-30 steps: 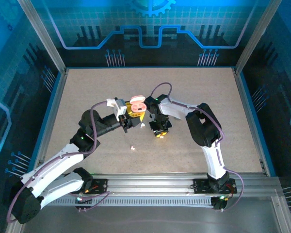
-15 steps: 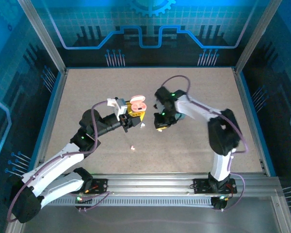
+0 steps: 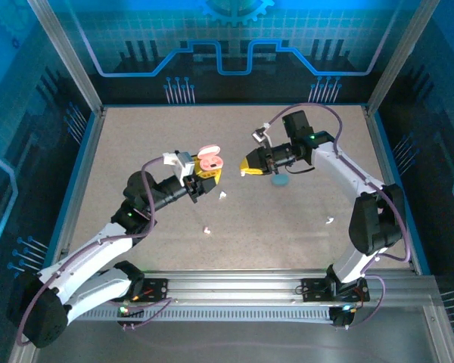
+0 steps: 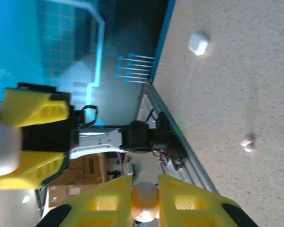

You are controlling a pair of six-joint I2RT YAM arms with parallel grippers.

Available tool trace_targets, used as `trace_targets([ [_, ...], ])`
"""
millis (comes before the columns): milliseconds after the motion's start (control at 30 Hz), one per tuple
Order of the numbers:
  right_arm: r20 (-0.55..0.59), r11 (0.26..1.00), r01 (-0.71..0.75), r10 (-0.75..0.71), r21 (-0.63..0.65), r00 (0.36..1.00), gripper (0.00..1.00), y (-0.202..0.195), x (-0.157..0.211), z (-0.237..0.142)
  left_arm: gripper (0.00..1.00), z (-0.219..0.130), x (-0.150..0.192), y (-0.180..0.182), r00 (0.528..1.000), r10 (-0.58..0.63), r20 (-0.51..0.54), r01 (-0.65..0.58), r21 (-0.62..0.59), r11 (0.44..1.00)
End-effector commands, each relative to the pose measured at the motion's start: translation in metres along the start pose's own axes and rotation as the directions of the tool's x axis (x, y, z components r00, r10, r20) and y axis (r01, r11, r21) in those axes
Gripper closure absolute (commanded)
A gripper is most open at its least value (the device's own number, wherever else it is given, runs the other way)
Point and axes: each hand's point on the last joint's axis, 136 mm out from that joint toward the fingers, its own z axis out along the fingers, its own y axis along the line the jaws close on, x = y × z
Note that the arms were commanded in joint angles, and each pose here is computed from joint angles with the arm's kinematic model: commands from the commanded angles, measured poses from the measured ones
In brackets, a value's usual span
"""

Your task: Insert the wireless bluetooth earbuds into the charging case

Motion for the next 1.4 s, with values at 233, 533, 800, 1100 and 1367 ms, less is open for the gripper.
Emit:
trace_targets([
  [233,0.022,0.998,-0.030,0.031,-0.051,0.999,0.82,0.025,-0.001,-0.010,0.64,0.002,0.015,0.007,0.999,0.038,-0.015,-0.038,-0.016,0.999],
  [533,0.064,1.000,-0.004,0.005,-0.018,0.998,0.82,0.040,-0.003,-0.017,0.64,0.008,0.034,0.006,0.995,0.083,-0.048,-0.082,0.012,0.997],
  [800,0.093,0.995,0.099,-0.098,-0.001,0.991,0.82,0.062,0.003,-0.025,0.65,0.022,0.046,-0.004,0.992,0.115,-0.048,-0.111,0.070,0.991],
  [1100,0.101,0.979,0.187,-0.194,0.081,0.976,0.82,0.066,0.011,-0.020,0.64,0.039,0.042,-0.018,0.992,0.122,-0.014,-0.119,0.135,0.984],
  [1367,0.082,0.970,0.217,-0.226,0.107,0.971,0.82,0.069,0.012,-0.011,0.64,0.042,0.038,-0.024,0.994,0.108,-0.011,-0.105,0.164,0.981],
])
